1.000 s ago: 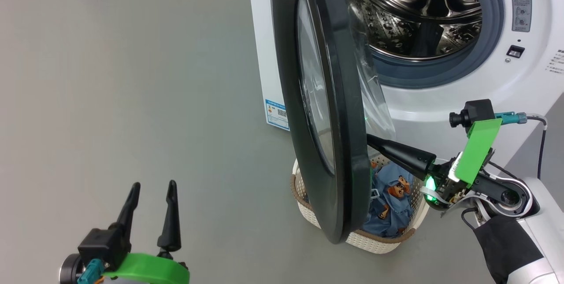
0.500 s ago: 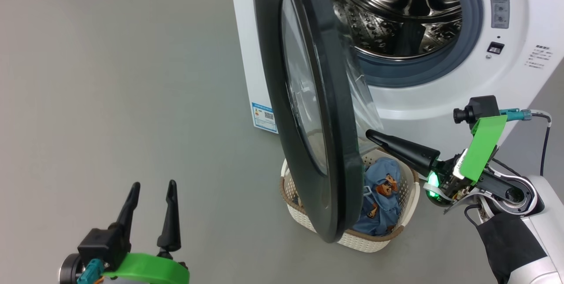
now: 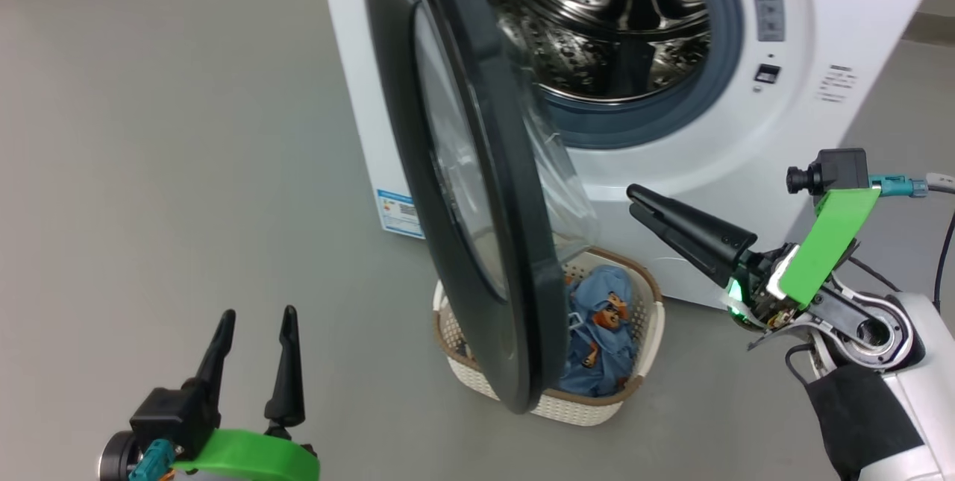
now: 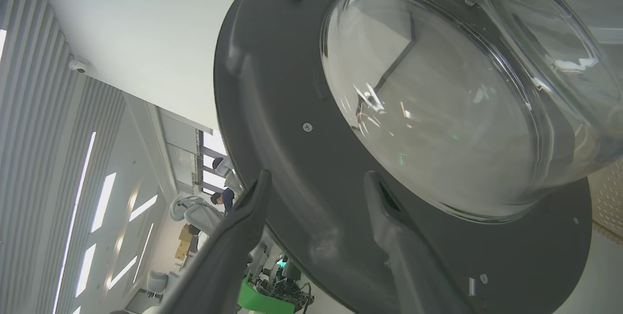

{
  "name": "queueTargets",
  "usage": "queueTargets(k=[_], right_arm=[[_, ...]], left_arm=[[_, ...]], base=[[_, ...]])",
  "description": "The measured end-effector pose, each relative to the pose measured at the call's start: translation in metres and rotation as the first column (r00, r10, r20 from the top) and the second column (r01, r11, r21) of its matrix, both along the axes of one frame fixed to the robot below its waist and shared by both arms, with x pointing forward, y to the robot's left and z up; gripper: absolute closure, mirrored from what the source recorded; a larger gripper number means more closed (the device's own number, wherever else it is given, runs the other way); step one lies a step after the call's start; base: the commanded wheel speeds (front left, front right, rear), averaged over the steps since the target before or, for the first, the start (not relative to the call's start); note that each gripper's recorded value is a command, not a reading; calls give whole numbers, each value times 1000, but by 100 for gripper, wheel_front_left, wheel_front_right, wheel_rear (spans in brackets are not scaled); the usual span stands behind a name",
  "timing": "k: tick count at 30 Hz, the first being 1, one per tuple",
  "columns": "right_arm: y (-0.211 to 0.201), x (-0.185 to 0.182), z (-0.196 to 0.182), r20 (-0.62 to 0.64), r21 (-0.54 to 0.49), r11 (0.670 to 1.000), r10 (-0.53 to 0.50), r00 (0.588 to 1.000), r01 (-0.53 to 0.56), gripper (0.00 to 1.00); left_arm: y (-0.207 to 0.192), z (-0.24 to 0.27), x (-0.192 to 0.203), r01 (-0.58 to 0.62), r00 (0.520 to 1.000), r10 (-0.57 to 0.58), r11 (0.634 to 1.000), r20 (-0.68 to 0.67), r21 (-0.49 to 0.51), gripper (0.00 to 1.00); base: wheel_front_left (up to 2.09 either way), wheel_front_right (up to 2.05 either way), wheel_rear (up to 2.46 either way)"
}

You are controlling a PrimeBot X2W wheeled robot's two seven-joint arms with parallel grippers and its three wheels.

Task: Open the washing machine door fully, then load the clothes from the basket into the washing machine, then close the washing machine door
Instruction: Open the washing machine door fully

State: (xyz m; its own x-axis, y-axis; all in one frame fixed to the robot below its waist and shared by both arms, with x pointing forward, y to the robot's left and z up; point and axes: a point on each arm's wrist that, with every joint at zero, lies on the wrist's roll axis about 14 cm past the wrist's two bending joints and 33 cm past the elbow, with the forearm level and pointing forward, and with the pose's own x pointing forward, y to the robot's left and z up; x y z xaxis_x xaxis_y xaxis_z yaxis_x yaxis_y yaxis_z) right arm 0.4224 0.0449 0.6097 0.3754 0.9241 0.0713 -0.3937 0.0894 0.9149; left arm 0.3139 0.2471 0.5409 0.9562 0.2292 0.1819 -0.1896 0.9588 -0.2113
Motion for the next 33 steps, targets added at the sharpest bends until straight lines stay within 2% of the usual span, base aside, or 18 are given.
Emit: queueTargets(k=[9, 12, 16, 20, 23, 27, 33], right_arm=[[-31, -4, 16, 133, -7, 989, -147, 980, 150, 0], [-43, -6, 23, 180, 3, 978, -207, 962, 210, 0], [-66, -4, 29, 271, -9, 945, -314, 910, 328, 0], [-90, 1, 26, 397, -50, 876, -422, 815, 479, 0], [-107, 1, 20, 447, -39, 818, -500, 742, 574, 0], [-130, -4, 2, 550, -79, 737, -529, 646, 671, 0], [-164, -10, -12, 640, -59, 614, -582, 502, 787, 0]], left_arm=[[-24, -1, 20, 83, 997, -83, 997, -1, -4, 0], [-33, -1, 27, 115, 993, -115, 993, -1, -9, 0], [-44, -1, 37, 146, 989, -146, 989, -2, -9, 0], [-48, 0, 45, 161, 987, -161, 987, 3, -10, 0], [-56, 1, 51, 186, 983, -186, 983, 6, -10, 0], [-68, 3, 57, 220, 976, -219, 976, 11, -9, 0], [-80, 3, 62, 256, 967, -256, 967, 13, -10, 0]], base=[[0, 0, 0], [0, 0, 0], [0, 0, 0], [0, 0, 0], [0, 0, 0], [0, 0, 0], [0, 0, 0]])
